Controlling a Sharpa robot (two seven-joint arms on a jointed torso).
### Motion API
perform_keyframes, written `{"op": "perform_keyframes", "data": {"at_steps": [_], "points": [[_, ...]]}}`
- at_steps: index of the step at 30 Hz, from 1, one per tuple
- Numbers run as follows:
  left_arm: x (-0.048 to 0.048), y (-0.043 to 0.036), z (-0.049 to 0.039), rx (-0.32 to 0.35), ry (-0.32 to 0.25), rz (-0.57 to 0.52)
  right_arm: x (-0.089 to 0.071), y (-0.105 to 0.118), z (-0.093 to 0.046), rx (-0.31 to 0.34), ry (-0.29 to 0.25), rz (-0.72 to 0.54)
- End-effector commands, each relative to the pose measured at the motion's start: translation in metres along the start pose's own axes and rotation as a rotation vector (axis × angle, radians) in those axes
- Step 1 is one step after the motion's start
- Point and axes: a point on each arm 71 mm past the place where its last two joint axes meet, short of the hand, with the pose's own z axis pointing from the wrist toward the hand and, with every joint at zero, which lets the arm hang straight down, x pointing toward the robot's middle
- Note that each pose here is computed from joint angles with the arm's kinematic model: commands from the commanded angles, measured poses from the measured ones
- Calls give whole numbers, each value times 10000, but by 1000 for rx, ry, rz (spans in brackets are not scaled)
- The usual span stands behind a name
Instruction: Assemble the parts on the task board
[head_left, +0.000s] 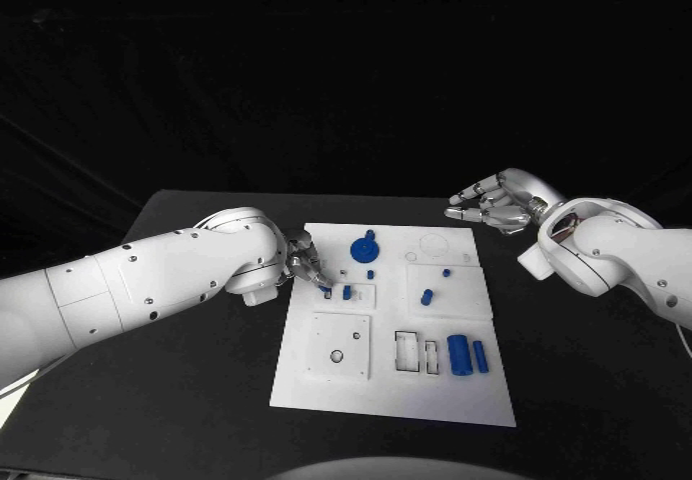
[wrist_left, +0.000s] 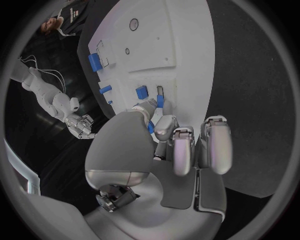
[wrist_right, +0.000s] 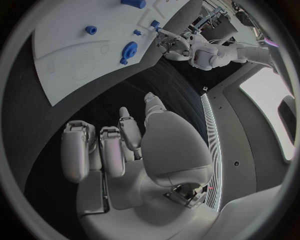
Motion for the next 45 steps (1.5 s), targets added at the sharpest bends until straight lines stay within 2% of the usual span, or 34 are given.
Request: {"op": "perform_keyframes", "data": {"at_steps": [1,18,36,45], "points": [[21,-20,9,-7,-7,18,21,7,2,-11,14,-3],[86,-8,15,-18,63,69,23,-2,0,-8,17,-3],[92,-32,16,-15,59,68,29,-7,2,-7,18,-1],[108,-43,54,-32,96,95,33,-4,2,-7,19,0]]}}
